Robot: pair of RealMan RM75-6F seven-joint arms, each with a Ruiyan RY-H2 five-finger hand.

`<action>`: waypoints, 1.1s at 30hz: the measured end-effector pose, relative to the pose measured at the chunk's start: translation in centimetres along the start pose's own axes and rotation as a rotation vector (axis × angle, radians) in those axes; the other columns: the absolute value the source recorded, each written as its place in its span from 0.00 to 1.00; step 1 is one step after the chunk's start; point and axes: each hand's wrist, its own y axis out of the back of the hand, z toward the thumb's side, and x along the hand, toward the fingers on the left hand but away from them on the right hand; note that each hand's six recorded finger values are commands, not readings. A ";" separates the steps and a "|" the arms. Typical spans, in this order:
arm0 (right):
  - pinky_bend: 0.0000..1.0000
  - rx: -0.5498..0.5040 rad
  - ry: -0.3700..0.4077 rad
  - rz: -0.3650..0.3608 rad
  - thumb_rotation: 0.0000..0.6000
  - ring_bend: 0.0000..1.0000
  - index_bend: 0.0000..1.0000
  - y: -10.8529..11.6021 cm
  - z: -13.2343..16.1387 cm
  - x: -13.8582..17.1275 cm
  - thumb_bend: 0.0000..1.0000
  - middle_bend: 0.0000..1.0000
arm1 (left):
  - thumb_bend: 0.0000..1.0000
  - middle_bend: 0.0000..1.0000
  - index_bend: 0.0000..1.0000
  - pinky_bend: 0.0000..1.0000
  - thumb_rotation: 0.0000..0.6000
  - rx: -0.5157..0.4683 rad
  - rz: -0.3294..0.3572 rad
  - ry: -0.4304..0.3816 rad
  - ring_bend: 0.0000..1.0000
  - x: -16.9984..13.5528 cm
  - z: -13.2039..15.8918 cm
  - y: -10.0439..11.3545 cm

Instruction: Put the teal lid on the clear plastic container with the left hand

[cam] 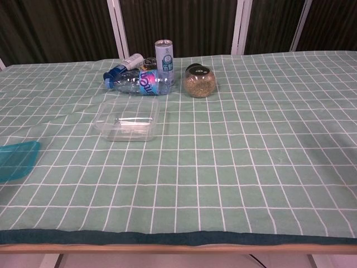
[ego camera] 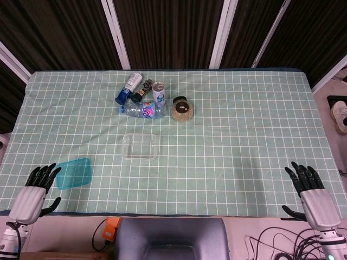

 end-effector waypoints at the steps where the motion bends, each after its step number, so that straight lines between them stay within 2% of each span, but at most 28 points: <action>1: 0.00 -0.002 0.002 0.002 1.00 0.00 0.00 0.0 0.1 0.0 0.22 0.00 | 0.31 0.00 0.00 0.01 1.00 -0.009 0.003 -0.007 0.00 0.0 0.1 0.0; 6: 0.00 -0.005 0.015 0.015 1.00 0.00 0.00 -0.3 0.4 -0.3 0.22 0.00 | 0.28 0.00 0.00 0.00 1.00 -0.063 0.007 -0.046 0.00 0.5 0.3 -0.1; 9: 0.00 -0.002 0.017 0.026 1.00 0.00 0.00 -0.5 0.5 -0.5 0.22 0.00 | 0.27 0.00 0.00 0.00 1.00 -0.119 -0.014 -0.083 0.00 1.6 0.4 -0.5; 16: 0.00 -0.006 0.019 0.029 1.00 0.00 0.00 -0.7 0.7 -0.6 0.22 0.00 | 0.25 0.00 0.00 0.00 1.00 -0.214 -0.143 -0.163 0.00 6.7 -0.1 -3.0; 23: 0.00 -0.001 0.020 0.040 1.00 0.00 0.00 -1.0 0.8 -0.9 0.22 0.00 | 0.25 0.00 0.00 0.00 1.00 -0.212 -0.194 -0.172 0.00 9.9 -1.4 -5.1; 33: 0.00 0.003 0.028 0.045 1.00 0.00 0.00 -1.2 1.2 -0.9 0.22 0.00 | 0.24 0.00 0.00 0.00 1.00 -0.299 -0.283 -0.139 0.00 10.7 -2.6 -7.3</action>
